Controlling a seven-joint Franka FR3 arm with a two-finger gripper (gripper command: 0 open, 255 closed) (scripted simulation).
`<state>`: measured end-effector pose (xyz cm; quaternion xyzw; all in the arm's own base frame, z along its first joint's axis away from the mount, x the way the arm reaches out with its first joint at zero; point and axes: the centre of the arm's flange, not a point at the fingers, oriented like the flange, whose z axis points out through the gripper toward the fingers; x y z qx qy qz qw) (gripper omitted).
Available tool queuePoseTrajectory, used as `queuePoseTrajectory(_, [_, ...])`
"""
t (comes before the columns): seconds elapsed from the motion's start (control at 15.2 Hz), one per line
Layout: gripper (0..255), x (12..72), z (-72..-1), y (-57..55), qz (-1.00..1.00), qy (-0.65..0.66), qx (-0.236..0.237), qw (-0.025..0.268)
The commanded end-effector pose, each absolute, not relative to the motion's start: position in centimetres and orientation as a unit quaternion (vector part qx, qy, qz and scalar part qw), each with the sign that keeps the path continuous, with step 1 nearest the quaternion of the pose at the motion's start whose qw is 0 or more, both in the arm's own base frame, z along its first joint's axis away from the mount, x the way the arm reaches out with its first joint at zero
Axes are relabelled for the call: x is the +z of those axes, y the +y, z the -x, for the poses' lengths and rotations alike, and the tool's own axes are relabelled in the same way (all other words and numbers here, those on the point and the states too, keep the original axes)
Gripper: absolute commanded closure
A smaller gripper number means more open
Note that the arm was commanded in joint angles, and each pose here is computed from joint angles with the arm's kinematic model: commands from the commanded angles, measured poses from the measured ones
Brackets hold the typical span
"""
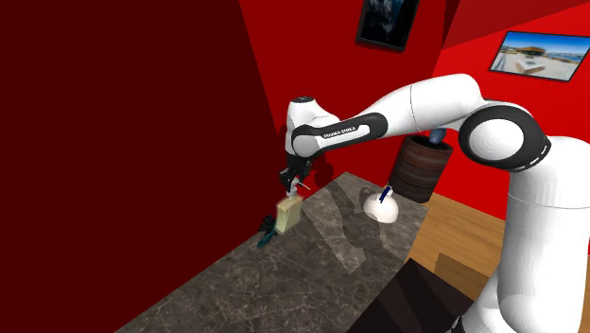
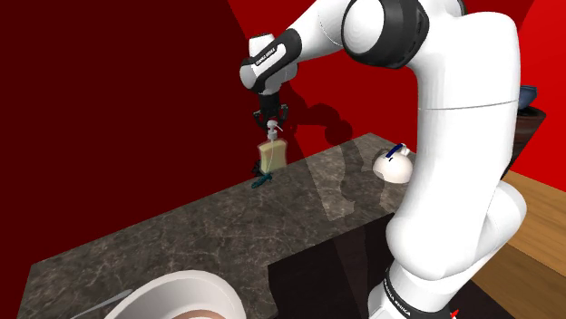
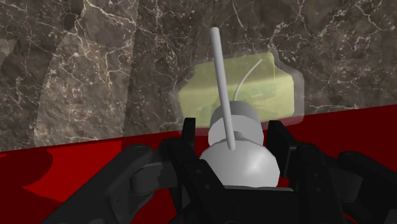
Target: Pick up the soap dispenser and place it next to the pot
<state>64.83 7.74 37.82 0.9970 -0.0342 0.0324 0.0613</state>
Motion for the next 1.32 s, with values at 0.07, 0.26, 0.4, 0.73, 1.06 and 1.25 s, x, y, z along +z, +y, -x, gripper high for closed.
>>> queuePoseTrajectory(0.07, [255,39.4,-64.9,7.6,-0.997,-0.034,0.032,0.061])
queuePoseTrajectory(0.26, [255,41.0,-64.9,7.6,-0.997,-0.034,0.032,0.061])
queuePoseTrajectory(0.4, [255,42.1,-64.9,7.6,-0.997,-0.034,0.032,0.061])
queuePoseTrajectory(0.73, [255,44.7,-64.9,7.6,-0.997,-0.034,0.032,0.061])
queuePoseTrajectory(1.06, [255,47.3,-64.9,7.6,-0.997,-0.034,0.032,0.061])
queuePoseTrajectory(1.25, [255,48.9,-64.9,7.6,-0.997,-0.034,0.032,0.061])
